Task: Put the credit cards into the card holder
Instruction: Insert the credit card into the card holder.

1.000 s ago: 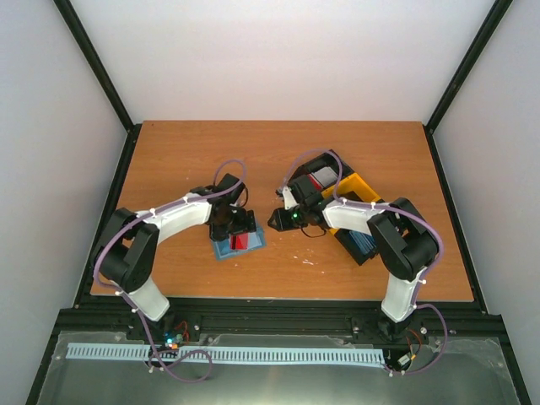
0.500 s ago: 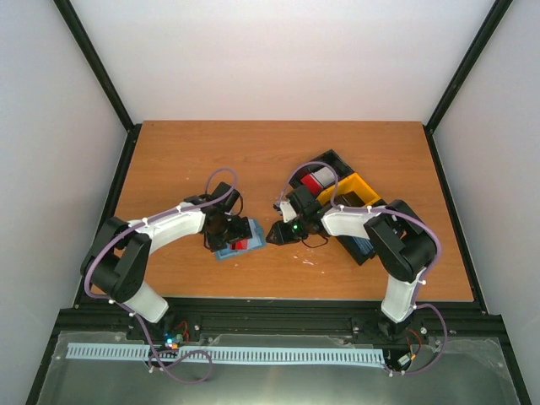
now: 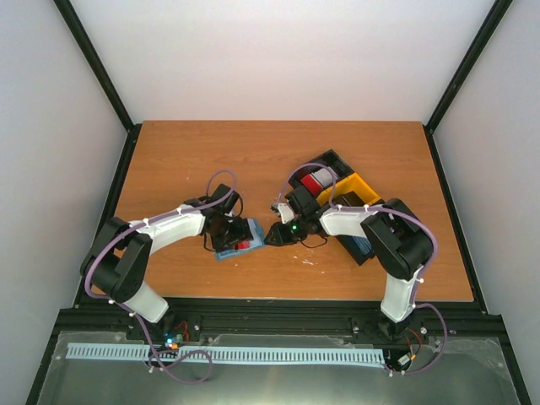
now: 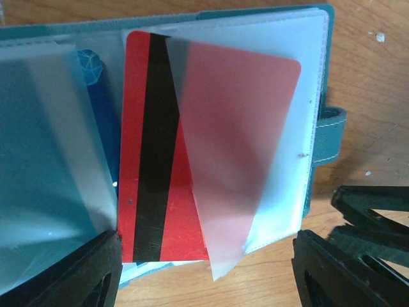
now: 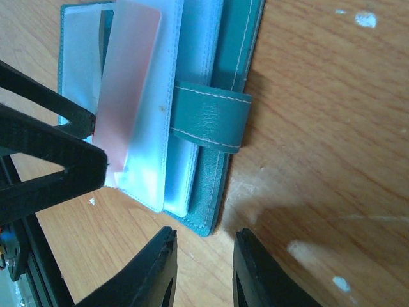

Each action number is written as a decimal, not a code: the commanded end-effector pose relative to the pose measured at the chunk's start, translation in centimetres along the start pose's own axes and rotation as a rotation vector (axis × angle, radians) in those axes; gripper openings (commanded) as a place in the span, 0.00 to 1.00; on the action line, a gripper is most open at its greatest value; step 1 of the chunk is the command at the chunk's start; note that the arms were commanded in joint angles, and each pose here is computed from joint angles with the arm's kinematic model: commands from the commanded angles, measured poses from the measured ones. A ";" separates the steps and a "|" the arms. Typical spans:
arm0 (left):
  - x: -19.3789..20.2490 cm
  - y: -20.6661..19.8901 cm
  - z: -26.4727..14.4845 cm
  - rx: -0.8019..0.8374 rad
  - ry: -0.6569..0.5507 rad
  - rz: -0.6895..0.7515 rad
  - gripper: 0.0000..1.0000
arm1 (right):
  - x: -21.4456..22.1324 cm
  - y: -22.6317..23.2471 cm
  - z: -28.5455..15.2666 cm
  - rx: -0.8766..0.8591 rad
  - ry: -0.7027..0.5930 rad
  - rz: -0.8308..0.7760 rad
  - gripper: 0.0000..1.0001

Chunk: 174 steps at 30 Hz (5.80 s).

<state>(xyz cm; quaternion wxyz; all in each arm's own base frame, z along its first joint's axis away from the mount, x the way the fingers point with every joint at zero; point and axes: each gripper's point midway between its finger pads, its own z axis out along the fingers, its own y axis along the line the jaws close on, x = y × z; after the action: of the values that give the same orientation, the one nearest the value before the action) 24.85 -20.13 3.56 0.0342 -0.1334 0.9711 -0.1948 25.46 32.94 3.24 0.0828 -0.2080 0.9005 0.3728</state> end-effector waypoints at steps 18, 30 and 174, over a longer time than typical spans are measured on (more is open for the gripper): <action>-0.4 1.0 -0.1 -0.057 -0.045 -0.054 0.74 | -0.3 0.1 1.5 -0.022 0.021 -0.015 0.22; -0.8 0.6 -1.4 -0.041 -0.090 -0.084 0.70 | 0.0 -0.1 1.6 -0.002 0.024 -0.033 0.24; -4.4 0.8 -2.8 0.124 -0.303 -0.015 0.59 | -2.9 0.4 -1.2 0.179 -0.164 0.010 0.30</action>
<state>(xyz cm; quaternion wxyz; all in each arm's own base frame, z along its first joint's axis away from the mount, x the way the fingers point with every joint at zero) 27.32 -18.70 3.89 0.1514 -0.1495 0.9398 -0.2674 26.75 33.99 3.12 0.1240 -0.1827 0.9183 0.3287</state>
